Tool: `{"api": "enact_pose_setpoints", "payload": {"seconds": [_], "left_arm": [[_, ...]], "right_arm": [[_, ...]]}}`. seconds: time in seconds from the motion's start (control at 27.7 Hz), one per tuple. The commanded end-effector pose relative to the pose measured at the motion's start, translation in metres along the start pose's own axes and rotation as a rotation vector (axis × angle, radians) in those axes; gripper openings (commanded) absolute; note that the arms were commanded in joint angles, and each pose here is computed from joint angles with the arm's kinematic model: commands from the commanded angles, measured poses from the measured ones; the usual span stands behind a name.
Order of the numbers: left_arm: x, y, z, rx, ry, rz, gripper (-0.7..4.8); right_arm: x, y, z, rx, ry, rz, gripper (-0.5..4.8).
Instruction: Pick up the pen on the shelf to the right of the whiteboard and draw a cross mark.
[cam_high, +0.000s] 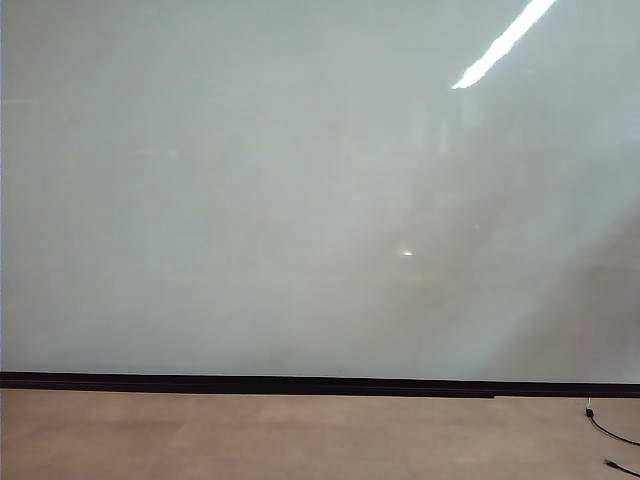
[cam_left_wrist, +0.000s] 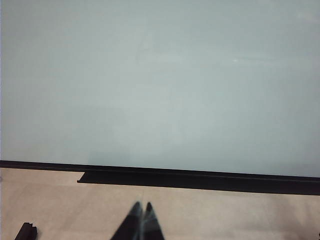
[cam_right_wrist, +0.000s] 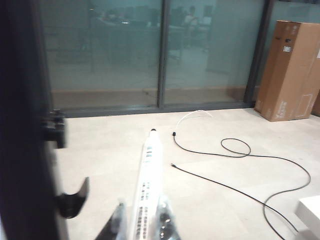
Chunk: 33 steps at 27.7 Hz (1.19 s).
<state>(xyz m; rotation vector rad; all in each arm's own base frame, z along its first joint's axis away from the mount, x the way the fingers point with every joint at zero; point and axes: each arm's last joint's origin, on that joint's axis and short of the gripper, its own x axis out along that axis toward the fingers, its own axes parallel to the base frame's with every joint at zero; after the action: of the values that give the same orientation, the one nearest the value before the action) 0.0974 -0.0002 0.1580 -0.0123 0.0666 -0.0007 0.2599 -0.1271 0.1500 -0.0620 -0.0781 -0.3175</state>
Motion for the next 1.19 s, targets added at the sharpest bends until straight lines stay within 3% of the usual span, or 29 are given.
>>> {"api": "enact_pose_setpoints", "payload": {"seconds": [0.04, 0.25, 0.54, 0.72, 0.9, 1.01, 1.19], "left_arm": [[0.0, 0.0, 0.002, 0.005, -0.011, -0.004, -0.04], [0.0, 0.0, 0.002, 0.004, -0.011, -0.004, -0.05], [0.0, 0.0, 0.002, 0.005, -0.011, -0.004, -0.05], [0.0, 0.0, 0.002, 0.005, -0.011, -0.004, -0.04], [0.0, 0.0, 0.002, 0.005, -0.011, -0.004, -0.05], [0.0, 0.0, 0.002, 0.005, -0.011, -0.004, -0.04], [0.0, 0.0, 0.002, 0.004, -0.011, -0.004, -0.04]], "right_arm": [[-0.026, 0.013, 0.016, 0.011, -0.049, -0.092, -0.05], [-0.071, 0.035, 0.03, 0.031, -0.074, -0.183, -0.05], [-0.104, 0.065, 0.044, 0.104, -0.028, -0.046, -0.05], [-0.114, 0.085, 0.053, 0.171, -0.021, 0.132, -0.05], [-0.125, 0.112, 0.055, 0.327, 0.035, 0.531, -0.05], [-0.129, 0.123, 0.054, 0.409, 0.084, 0.639, -0.05], [-0.126, 0.133, 0.054, 0.501, 0.161, 0.719, -0.05]]}}
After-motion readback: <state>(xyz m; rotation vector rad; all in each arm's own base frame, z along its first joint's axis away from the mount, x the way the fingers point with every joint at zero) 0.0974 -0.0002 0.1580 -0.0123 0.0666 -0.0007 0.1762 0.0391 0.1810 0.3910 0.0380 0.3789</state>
